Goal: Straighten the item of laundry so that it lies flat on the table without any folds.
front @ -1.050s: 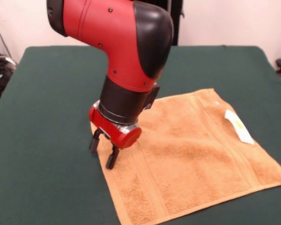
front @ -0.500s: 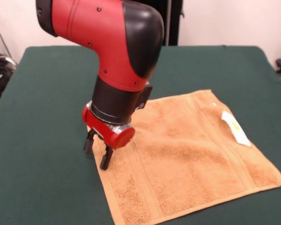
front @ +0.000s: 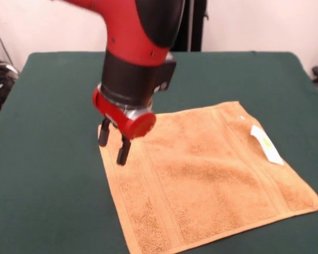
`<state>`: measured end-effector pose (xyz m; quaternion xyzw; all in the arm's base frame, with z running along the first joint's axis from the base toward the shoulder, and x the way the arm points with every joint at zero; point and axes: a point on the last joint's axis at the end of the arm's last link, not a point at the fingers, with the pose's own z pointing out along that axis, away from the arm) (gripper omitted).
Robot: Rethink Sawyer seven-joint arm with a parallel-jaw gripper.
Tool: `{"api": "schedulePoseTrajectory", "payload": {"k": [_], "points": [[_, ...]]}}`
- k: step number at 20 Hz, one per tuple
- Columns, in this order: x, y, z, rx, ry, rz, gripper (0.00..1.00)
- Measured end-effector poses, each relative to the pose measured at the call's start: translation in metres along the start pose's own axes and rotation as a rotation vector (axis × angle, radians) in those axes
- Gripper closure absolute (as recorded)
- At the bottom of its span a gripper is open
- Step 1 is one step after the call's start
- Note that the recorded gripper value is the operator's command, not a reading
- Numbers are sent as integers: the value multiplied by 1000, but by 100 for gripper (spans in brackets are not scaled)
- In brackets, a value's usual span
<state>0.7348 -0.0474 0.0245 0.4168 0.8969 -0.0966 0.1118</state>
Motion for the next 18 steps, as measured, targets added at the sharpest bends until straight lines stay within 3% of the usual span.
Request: {"api": "schedulePoseTrajectory", "payload": {"k": [1, 6, 7, 18], "points": [[-4, 6, -17, -2, -10, -8, 0], [-8, 23, -47, -6, -74, -52, 0], [-6, 32, -62, -2, -115, -88, 0], [0, 73, -118, 7, -287, -224, 0]]}}
